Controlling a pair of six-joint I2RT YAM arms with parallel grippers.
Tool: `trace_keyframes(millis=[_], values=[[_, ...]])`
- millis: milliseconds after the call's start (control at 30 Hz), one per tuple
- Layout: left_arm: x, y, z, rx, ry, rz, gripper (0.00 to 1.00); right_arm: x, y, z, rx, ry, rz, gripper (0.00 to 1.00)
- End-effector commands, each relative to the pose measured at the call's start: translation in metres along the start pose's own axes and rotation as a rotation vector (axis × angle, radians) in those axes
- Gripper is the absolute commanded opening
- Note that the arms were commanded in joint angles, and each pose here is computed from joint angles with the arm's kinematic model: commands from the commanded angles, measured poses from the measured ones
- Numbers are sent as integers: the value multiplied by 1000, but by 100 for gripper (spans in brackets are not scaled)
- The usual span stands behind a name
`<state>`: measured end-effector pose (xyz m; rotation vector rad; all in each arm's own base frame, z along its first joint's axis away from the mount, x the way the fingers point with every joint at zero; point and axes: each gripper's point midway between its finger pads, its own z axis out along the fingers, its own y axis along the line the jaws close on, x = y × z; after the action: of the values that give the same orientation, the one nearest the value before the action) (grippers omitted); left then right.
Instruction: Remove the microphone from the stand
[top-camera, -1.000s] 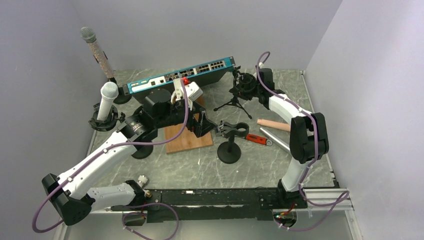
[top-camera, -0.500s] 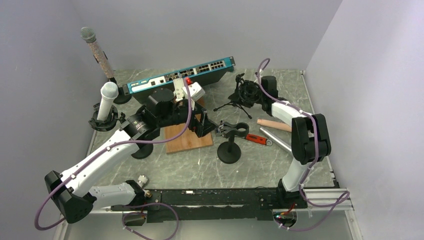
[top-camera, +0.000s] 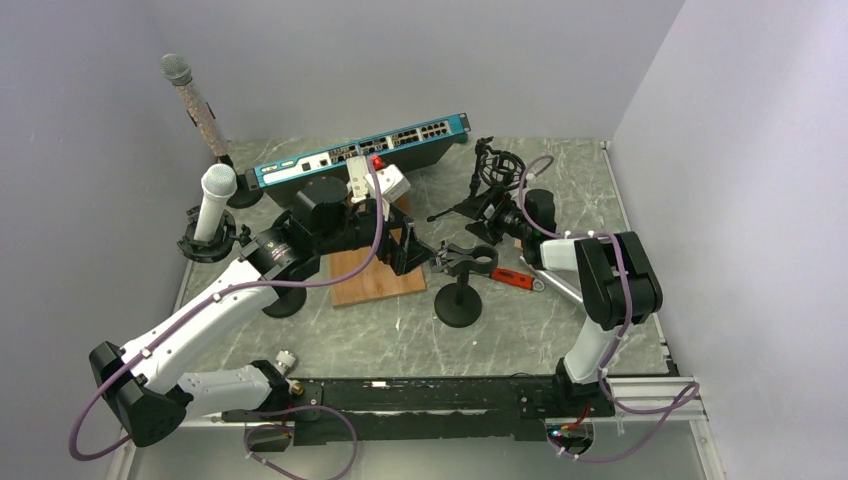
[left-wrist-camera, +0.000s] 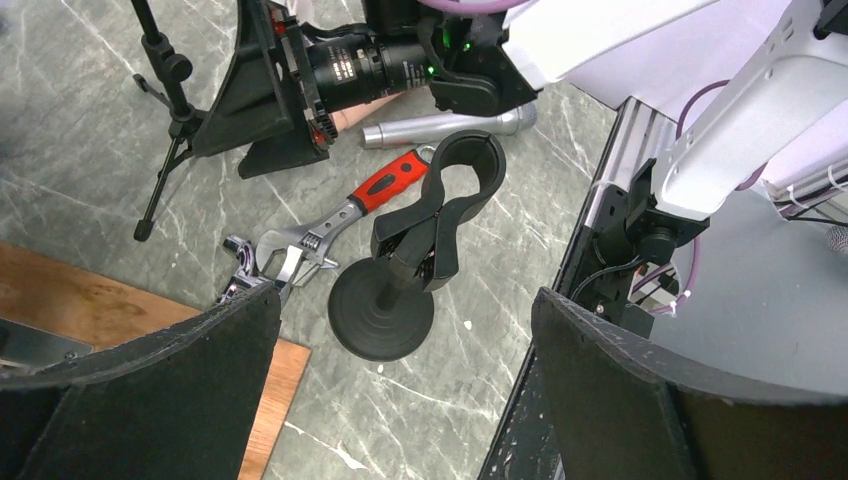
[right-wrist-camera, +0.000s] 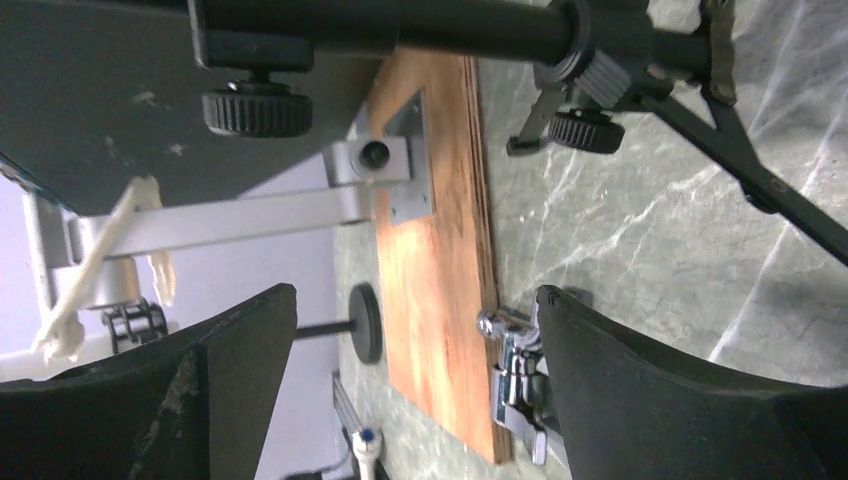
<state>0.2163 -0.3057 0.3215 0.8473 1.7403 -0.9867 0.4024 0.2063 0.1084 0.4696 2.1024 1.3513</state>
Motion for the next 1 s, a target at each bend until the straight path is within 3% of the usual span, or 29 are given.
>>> trace_keyframes(millis=[0,233,333,467,733,967], values=[[-32,-14,-11,41,-86,33,98,-44,59,-13,-235,-233,-9,93],[-35,-15,-15,40,-97,37,99,-65,56,-13,-212,-339,51,92],[-36,-17,-16,46,-103,35,99,-71,52,-11,-186,-358,80,80],[-36,-16,-16,44,-104,30,98,-77,53,-6,-198,-366,100,50],[-38,-12,-18,37,-112,21,98,-84,49,8,-149,-347,109,46],[-33,-6,-13,28,-102,5,98,-81,29,11,97,-343,-1,13]])
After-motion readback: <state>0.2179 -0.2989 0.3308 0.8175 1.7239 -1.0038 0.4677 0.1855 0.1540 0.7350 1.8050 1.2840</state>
